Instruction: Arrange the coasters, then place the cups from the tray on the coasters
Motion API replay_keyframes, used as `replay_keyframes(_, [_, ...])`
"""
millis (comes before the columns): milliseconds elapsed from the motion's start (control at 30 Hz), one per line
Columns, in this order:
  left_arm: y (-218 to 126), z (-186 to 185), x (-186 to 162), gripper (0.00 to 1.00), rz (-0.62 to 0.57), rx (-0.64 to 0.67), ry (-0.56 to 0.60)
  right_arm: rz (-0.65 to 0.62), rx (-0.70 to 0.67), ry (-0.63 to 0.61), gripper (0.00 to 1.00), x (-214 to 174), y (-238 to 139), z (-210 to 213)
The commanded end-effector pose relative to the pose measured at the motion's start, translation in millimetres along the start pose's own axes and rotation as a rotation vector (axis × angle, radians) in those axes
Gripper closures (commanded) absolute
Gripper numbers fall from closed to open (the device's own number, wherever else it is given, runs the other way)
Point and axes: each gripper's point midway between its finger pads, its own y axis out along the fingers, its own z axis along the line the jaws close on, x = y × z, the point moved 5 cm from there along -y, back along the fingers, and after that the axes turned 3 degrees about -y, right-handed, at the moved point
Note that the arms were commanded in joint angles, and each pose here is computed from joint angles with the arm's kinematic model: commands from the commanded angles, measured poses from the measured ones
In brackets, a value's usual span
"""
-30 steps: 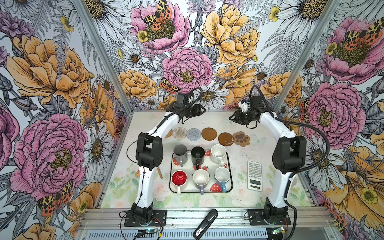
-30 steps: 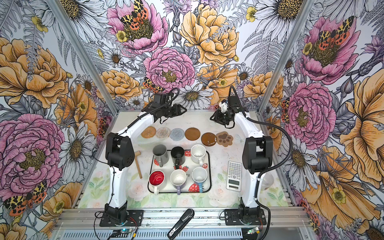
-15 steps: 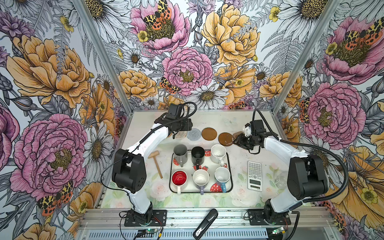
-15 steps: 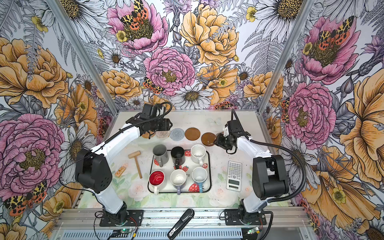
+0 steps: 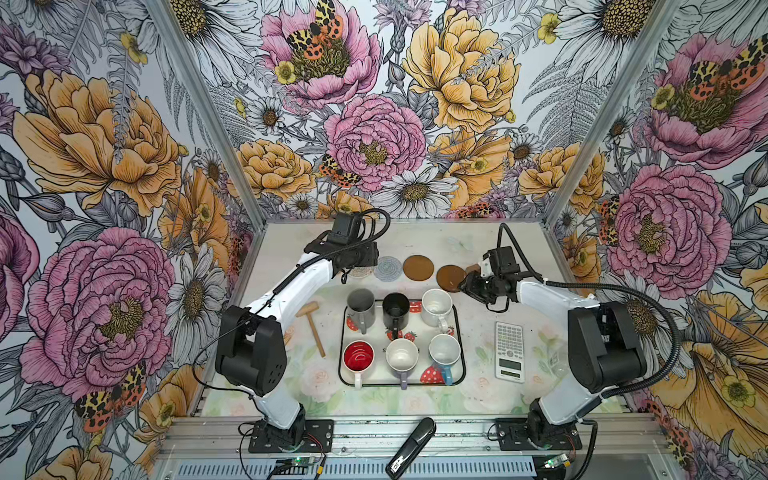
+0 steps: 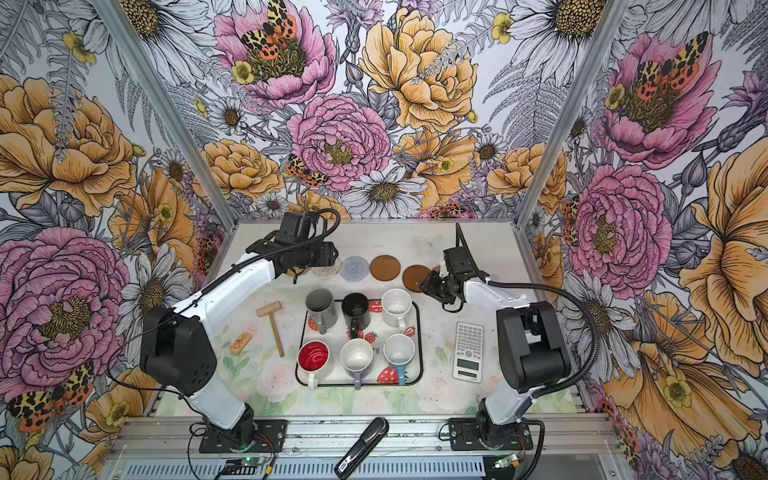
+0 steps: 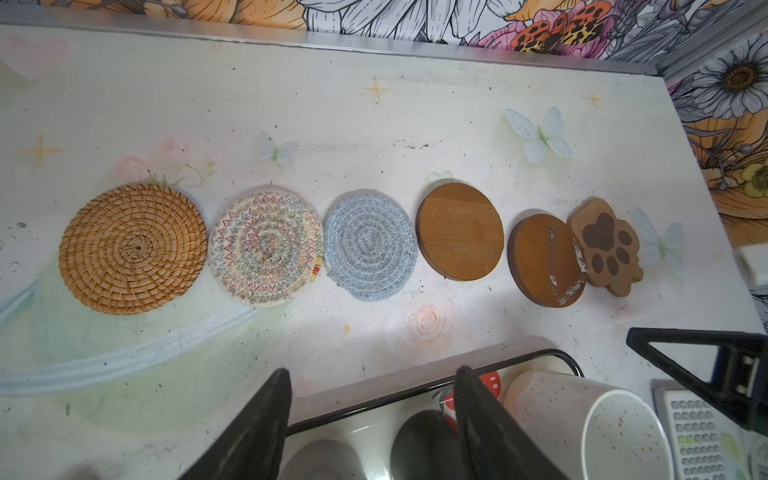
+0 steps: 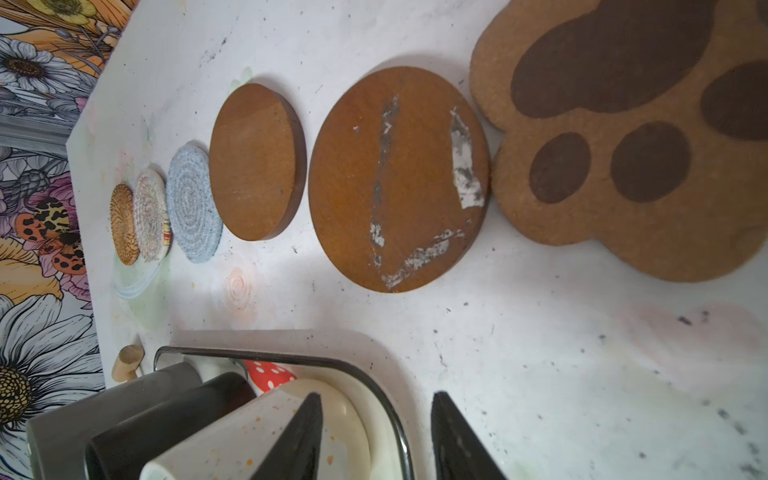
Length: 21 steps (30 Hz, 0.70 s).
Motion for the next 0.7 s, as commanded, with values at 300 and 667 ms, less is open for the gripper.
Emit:
replay_keyframes(300, [-3.3,-4.8,0.7,0.36,-0.007,-0.016,0.001,-0.02,0.02,0.059,0.51,6.7,30.9,-5.8])
replay_keyframes(667, [-3.4,-12.1,3.1,0.36,-0.003,-0.047,-0.005,-0.015,0.065,0.096,0.48,4.2,57.3,-8.3])
